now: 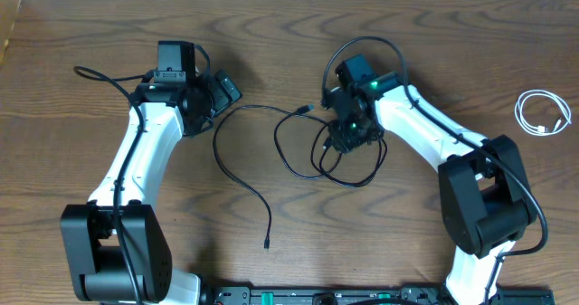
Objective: Untangle cables
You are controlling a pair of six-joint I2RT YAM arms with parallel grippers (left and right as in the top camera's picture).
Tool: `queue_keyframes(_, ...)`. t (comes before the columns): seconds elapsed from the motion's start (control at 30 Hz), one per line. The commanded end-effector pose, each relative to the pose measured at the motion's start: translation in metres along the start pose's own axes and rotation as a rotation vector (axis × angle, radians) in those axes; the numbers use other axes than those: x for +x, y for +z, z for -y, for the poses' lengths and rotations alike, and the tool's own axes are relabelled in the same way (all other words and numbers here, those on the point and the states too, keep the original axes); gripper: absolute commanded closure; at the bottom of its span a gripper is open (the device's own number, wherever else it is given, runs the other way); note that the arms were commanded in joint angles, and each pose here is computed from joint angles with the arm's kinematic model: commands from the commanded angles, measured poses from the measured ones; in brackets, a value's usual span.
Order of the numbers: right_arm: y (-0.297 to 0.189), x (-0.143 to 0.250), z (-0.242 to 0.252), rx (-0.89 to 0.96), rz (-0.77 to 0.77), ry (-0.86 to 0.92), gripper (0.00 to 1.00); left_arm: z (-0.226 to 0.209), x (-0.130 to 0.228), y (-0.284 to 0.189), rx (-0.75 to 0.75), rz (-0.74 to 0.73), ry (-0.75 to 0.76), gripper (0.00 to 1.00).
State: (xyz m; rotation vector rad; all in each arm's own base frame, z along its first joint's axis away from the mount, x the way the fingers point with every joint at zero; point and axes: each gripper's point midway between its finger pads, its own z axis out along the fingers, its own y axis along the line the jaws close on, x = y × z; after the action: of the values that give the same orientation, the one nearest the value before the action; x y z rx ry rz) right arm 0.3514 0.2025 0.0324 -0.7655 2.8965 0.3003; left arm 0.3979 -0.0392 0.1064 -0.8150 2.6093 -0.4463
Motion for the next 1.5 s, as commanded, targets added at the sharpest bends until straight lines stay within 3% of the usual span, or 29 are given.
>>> queue_keyframes(0.0,-0.007,-0.009,0.014,0.016,0.054,0.3,0.43,-0.008,0.003,0.004,-0.024,-0.007,-0.001,0.02)
queue_keyframes(0.07,-0.008,-0.017,0.01,-0.022,0.083,0.391,0.43,-0.008,0.003,0.004,-0.024,-0.007,-0.001,0.02)
queue_keyframes(0.13,-0.008,-0.023,0.009,-0.04,0.102,0.541,0.53,-0.008,0.003,0.004,-0.024,-0.007,-0.001,0.02)
queue_keyframes(0.17,-0.008,-0.023,0.008,-0.045,0.101,0.631,0.54,-0.008,0.003,0.004,-0.024,-0.007,-0.001,0.02)
queue_keyframes(0.23,-0.008,-0.023,0.007,-0.054,0.097,0.814,0.53,-0.008,0.003,0.004,-0.024,-0.007,-0.001,0.02)
queue_keyframes(0.33,-0.007,-0.024,0.003,-0.063,0.097,1.027,0.43,-0.008,0.003,0.004,-0.024,-0.007,-0.001,0.02)
queue_keyframes(0.5,-0.006,-0.025,0.008,-0.017,0.138,1.307,0.4,-0.008,0.003,0.004,-0.024,-0.007,-0.001,0.02)
queue_keyframes(0.57,-0.006,-0.024,0.015,0.027,0.175,1.392,0.45,-0.008,0.003,0.004,-0.024,-0.007,-0.001,0.03)
queue_keyframes(0.73,0.001,-0.022,0.019,0.065,0.194,1.476,0.55,-0.008,0.003,0.004,-0.024,-0.007,-0.001,0.02)
queue_keyframes(1.0,0.024,-0.028,0.018,0.053,0.193,1.495,0.53,-0.008,0.003,0.004,-0.024,-0.007,-0.001,0.02)
queue_keyframes(1.33,0.05,-0.025,0.022,0.073,0.165,1.498,0.57,-0.008,0.003,0.004,-0.024,-0.007,-0.001,0.02)
queue_keyframes(1.4,0.051,-0.024,0.022,0.076,0.163,1.481,0.59,-0.008,0.003,0.004,-0.024,-0.007,-0.001,0.02)
queue_keyframes(1.47,0.05,-0.025,0.022,0.077,0.163,1.456,0.68,-0.008,0.003,0.004,-0.024,-0.007,-0.001,0.02)
